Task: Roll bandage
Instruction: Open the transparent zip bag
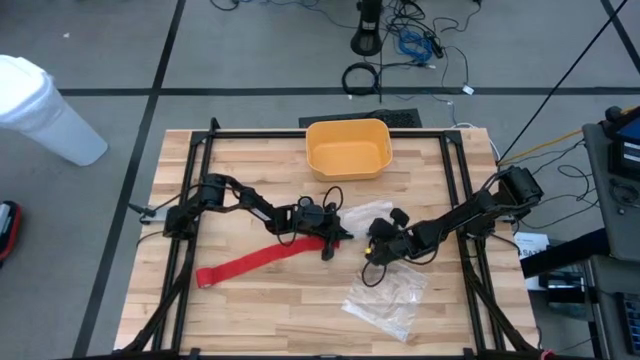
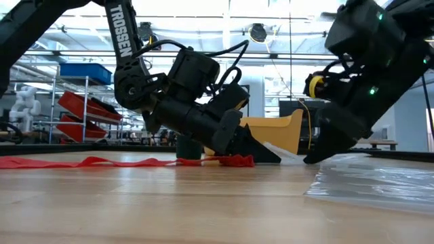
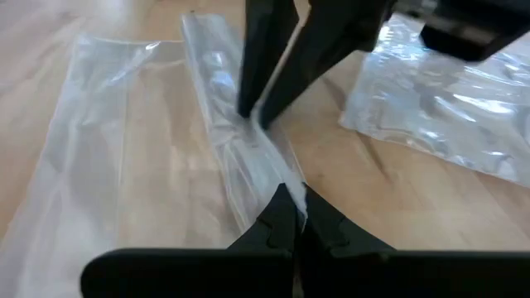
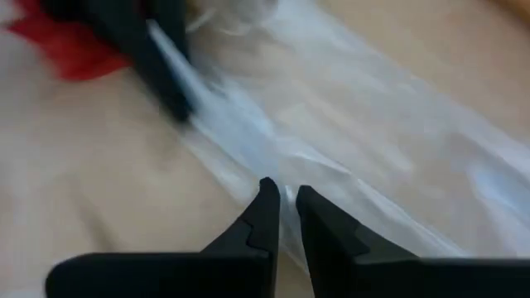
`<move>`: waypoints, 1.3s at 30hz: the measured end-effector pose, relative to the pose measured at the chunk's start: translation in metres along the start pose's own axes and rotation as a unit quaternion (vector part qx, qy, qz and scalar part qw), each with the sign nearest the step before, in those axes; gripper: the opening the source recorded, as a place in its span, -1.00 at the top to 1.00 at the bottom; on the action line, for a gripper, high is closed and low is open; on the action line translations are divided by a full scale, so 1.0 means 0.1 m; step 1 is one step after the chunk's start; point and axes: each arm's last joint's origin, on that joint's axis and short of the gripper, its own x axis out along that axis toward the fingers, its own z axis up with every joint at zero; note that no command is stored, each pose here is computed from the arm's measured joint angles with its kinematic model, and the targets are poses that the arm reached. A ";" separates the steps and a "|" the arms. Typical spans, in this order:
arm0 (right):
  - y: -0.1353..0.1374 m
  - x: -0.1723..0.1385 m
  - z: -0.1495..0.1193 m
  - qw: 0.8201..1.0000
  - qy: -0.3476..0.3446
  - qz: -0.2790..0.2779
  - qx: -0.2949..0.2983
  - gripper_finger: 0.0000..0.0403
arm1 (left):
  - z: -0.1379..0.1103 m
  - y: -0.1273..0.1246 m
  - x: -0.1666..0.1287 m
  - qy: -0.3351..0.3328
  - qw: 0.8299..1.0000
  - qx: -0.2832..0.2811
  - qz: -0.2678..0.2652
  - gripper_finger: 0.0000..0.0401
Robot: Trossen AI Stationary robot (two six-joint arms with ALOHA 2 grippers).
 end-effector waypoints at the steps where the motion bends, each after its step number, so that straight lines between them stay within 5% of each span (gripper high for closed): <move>1: -0.02 0.00 0.00 1.000 -0.009 -0.015 -0.001 0.83 | 0.00 0.00 0.00 0.000 1.000 0.000 0.000 1.00; 6: -0.07 0.03 0.01 0.999 -0.008 -0.032 -0.011 0.83 | 0.00 0.01 0.00 0.001 1.000 0.001 0.002 1.00; 13: 0.01 0.01 0.01 0.997 0.048 0.056 -0.032 0.98 | -0.02 -0.01 0.00 0.007 1.000 0.001 -0.009 1.00; 25: 0.07 -0.21 0.05 0.981 0.047 0.146 -0.120 1.00 | -0.01 -0.01 0.00 0.006 1.000 0.001 -0.009 1.00; 31: -0.03 -0.28 0.14 0.993 -0.081 -0.011 -0.084 1.00 | 0.00 0.00 0.00 0.001 1.000 -0.001 -0.004 1.00; 37: 0.17 -0.33 0.24 0.968 -0.090 0.148 -0.182 1.00 | -0.02 -0.01 0.00 0.006 1.000 -0.001 -0.010 1.00; 39: 0.19 -0.35 0.28 0.964 -0.119 0.147 -0.189 1.00 | -0.02 -0.01 0.00 0.006 1.000 -0.001 -0.010 1.00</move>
